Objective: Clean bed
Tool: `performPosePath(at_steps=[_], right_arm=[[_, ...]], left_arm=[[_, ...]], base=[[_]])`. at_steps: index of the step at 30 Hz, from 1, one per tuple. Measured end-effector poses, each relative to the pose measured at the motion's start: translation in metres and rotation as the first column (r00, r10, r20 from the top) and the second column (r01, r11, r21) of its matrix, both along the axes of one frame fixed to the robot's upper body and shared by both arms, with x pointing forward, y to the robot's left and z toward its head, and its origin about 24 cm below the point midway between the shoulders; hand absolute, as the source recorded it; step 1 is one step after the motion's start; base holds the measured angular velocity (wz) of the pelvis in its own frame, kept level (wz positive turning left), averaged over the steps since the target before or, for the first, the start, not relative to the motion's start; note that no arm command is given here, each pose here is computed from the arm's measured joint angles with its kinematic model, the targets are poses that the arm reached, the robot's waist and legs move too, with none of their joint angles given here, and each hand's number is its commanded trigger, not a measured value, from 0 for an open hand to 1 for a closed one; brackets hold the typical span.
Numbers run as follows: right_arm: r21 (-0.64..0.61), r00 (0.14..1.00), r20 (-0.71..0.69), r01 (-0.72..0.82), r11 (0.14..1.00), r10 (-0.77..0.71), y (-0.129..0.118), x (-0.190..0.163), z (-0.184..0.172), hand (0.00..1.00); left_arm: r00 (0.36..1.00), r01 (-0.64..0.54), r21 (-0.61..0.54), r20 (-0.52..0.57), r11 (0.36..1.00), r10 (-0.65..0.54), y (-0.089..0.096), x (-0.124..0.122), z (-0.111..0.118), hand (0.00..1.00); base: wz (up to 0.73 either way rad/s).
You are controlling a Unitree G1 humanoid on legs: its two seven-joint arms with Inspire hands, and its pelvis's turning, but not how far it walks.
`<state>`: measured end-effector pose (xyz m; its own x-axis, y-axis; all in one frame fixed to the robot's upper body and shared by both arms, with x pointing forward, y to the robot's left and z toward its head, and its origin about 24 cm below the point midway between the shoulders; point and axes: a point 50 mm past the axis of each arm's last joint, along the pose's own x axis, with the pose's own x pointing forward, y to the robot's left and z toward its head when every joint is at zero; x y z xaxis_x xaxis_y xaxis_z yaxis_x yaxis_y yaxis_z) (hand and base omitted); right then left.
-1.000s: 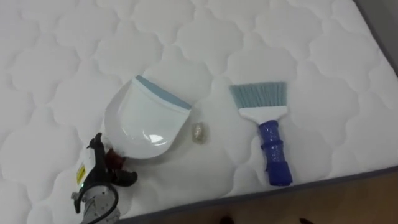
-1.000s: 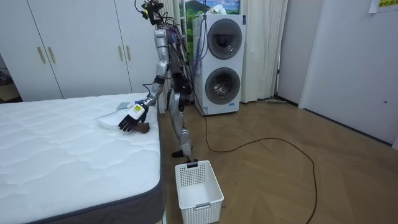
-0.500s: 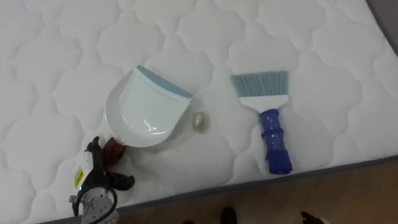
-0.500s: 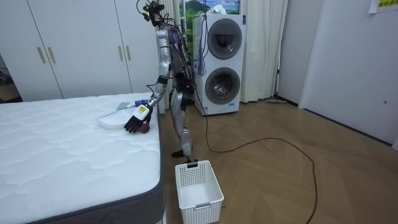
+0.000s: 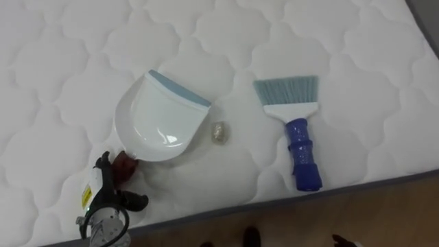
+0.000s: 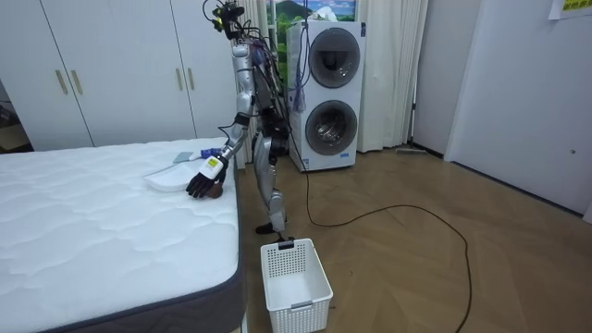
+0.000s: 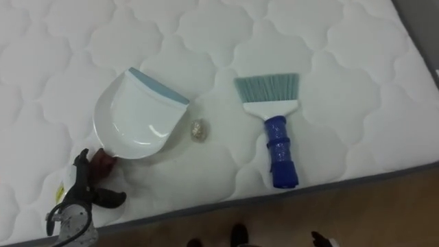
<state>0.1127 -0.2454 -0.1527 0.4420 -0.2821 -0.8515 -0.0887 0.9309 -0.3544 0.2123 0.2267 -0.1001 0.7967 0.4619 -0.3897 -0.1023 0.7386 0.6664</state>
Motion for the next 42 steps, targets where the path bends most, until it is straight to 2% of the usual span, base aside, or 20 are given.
performPosePath(at_steps=[13, 24, 25, 26, 27, 28, 34, 38, 42], right_arm=[[0.01, 1.0, 0.01, -0.005, 1.0, 0.005, 0.003, 0.002, 0.0, 0.0], [0.009, 1.0, 0.007, -0.006, 1.0, 0.006, 0.003, 0.004, 0.001, 0.0], [0.009, 1.0, 0.005, -0.007, 1.0, 0.007, 0.003, 0.004, 0.001, 0.0], [0.009, 1.0, 0.005, -0.008, 1.0, 0.008, 0.003, 0.004, 0.001, 0.0], [0.01, 1.0, 0.005, -0.007, 1.0, 0.007, 0.003, 0.005, 0.001, 0.0], [0.011, 1.0, 0.006, -0.006, 1.0, 0.006, 0.003, 0.005, 0.001, 0.0], [0.006, 1.0, 0.011, -0.019, 1.0, 0.019, 0.002, 0.01, 0.002, 0.0], [-0.006, 0.999, 0.007, -0.035, 0.999, 0.035, 0.0, 0.011, 0.003, 0.0], [-0.005, 0.999, 0.01, -0.037, 0.999, 0.037, 0.0, 0.012, 0.004, 0.0]], left_arm=[[0.999, 0.008, 0.017, -0.043, 1.0, -0.007, 0.003, -0.006, -0.005, 0.0], [0.994, 0.044, 0.014, -0.098, 0.999, -0.043, 0.009, 0.003, -0.002, 0.0], [0.994, 0.045, 0.014, -0.099, 0.999, -0.043, 0.009, 0.003, -0.002, 0.2], [0.994, 0.047, 0.013, -0.103, 0.999, -0.045, 0.009, 0.004, -0.002, 0.54], [0.993, 0.051, 0.01, -0.107, 0.999, -0.049, 0.009, 0.005, -0.001, 0.94], [0.993, 0.052, 0.008, -0.108, 0.999, -0.051, 0.009, 0.005, -0.001, 1.0], [0.992, 0.05, 0.017, -0.12, 0.999, -0.048, 0.015, 0.009, 0.002, 1.0], [0.993, 0.032, 0.055, -0.119, 0.998, -0.025, 0.028, 0.014, 0.008, 1.0], [0.99, 0.029, 0.05, -0.138, 0.998, -0.022, 0.025, 0.013, 0.006, 1.0]], base=[[0.0], [0.0], [0.0], [0.0], [0.0], [0.0], [0.0], [0.0], [0.0]])
